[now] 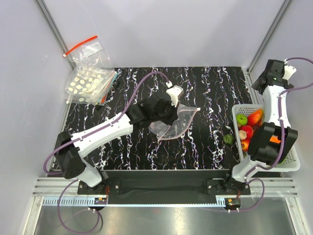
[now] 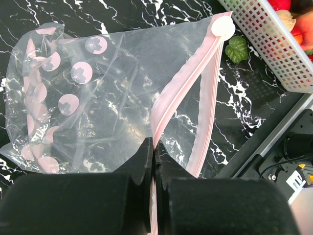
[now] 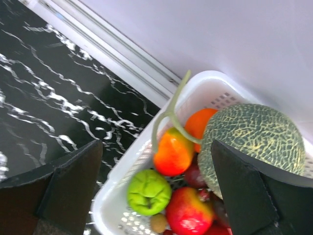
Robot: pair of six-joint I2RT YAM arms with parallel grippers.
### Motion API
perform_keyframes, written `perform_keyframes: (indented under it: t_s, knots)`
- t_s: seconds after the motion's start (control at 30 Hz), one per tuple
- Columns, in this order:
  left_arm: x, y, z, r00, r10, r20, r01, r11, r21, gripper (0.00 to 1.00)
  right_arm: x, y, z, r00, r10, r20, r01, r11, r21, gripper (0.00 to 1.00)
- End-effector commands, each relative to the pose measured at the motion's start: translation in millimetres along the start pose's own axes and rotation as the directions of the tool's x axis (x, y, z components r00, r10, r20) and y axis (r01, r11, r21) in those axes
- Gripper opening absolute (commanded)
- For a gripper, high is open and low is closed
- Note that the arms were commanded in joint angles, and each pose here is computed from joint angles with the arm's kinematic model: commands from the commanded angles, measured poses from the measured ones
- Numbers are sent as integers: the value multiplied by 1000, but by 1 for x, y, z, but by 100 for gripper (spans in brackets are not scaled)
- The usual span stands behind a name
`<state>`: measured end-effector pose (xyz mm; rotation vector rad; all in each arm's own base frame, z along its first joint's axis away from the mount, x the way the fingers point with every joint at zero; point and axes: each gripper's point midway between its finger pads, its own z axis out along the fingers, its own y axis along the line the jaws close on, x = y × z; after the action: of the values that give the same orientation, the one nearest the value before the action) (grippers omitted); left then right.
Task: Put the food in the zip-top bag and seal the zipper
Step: Pick up the fake fruit from the bin.
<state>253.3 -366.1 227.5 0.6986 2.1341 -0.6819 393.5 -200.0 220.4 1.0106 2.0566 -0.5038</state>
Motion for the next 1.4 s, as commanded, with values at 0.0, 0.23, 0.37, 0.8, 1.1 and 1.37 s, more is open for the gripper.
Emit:
perform_keyframes:
  t_s: [0.0, 0.23, 0.37, 0.8, 1.1, 1.37]
  knots:
    - [-21, -4, 3, 999, 19, 49, -19, 1000, -2, 0, -1, -10, 5, 991, -132, -22, 133, 990, 37, 100]
    - [-21, -3, 11, 999, 12, 31, -12, 1000, -16, 0, 27, -1, 30, 964, -245, -101, 245, 969, -9, 100]
    - [-22, -1, 14, 1000, 11, 27, -10, 999, -32, 0, 22, 8, 41, 967, -241, -86, 240, 971, -21, 94]
    - [-19, 5, 13, 1000, 5, 9, -4, 998, -69, 0, 13, 1, 34, 969, -231, -88, 233, 972, 21, 0]
    - [-17, 8, 5, 1000, 7, 18, -5, 997, -78, 0, -3, -4, -11, 977, -211, -34, 209, 977, -49, 82]
    - [-16, 8, 5, 1000, 17, 11, -16, 997, -74, 0, 33, 10, 11, 944, -289, -161, 271, 954, -125, 83]
